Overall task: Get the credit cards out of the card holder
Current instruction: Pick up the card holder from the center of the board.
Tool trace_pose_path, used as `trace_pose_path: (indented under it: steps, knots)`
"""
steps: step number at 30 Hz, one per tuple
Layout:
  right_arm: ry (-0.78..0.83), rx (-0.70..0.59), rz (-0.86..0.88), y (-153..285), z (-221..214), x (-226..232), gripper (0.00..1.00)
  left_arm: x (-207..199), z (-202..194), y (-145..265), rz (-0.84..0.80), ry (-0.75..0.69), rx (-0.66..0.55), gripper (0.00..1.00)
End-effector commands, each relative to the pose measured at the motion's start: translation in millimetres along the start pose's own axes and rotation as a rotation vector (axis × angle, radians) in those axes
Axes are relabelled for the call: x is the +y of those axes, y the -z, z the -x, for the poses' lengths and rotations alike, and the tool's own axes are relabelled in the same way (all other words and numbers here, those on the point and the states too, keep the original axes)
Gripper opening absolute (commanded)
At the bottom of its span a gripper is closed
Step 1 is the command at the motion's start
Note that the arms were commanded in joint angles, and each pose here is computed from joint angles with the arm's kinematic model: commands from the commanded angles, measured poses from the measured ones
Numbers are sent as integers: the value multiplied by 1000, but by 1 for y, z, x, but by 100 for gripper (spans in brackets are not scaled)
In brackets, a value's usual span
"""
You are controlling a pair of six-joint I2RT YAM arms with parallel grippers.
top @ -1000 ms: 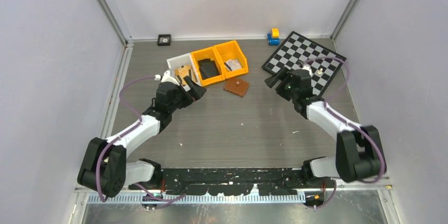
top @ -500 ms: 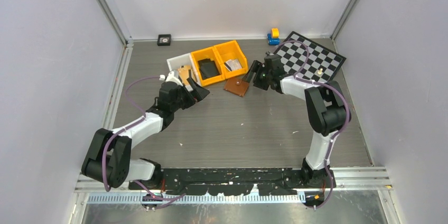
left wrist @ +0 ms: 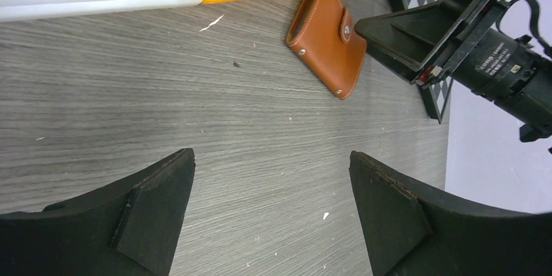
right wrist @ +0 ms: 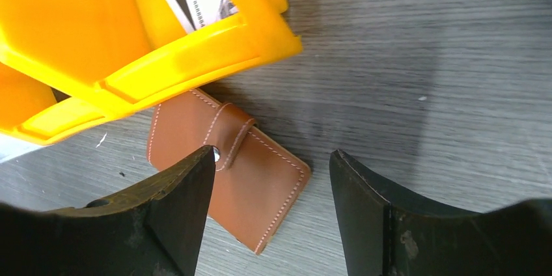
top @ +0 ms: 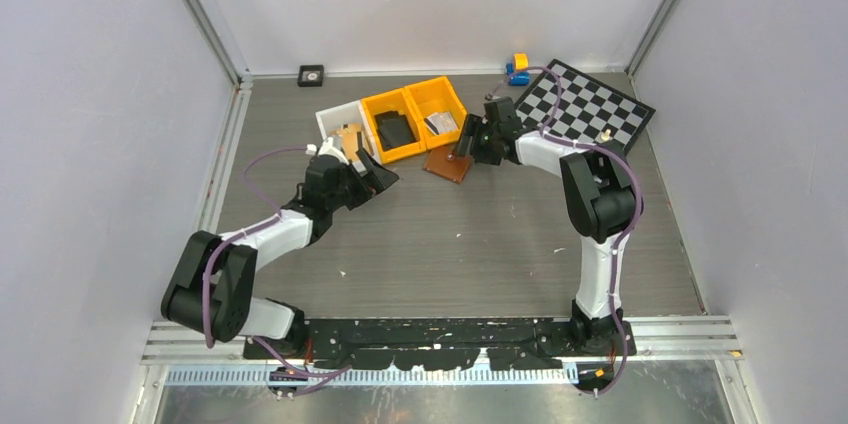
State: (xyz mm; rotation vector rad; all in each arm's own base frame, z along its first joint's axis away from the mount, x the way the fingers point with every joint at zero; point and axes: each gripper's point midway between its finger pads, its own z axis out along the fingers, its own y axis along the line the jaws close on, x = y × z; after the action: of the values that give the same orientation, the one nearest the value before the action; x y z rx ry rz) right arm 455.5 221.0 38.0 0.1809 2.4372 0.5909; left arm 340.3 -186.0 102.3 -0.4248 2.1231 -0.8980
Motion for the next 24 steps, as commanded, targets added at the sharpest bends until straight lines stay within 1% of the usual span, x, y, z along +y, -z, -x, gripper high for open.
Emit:
trace_pose_path:
  steps: [1, 4, 5, 9, 15, 18, 20, 21, 22, 24]
  knots:
    - [84, 38, 19, -8, -7, 16, 68, -18, 14, -6, -56, -2, -23, 90]
    - [111, 56, 16, -7, -15, 20, 60, -17, 14, -7, -51, -23, -20, 87]
    - [118, 54, 6, -6, -15, 19, 55, -18, 16, -6, -50, -37, -21, 86]
    - [101, 66, 17, 5, -29, 22, 43, -14, 16, -5, -20, -54, -17, 85]
    - [163, 51, 31, 32, -67, 47, 39, -7, 11, -12, 14, -54, 20, 84]
    - [218, 40, 54, 49, -86, 58, 39, -7, 7, -17, 12, -53, 50, 84]
    - [255, 13, 61, 60, -88, 63, 39, -6, 4, -20, 12, -52, 68, 83]
    - [262, -25, 59, 66, -81, 65, 41, -6, 2, -21, 11, -51, 78, 83]
    - [260, -51, 56, 69, -77, 66, 45, -6, 0, -23, 10, -52, 88, 82]
    - [255, -86, 45, 72, -69, 66, 59, -8, -4, -27, -1, -59, 112, 78]
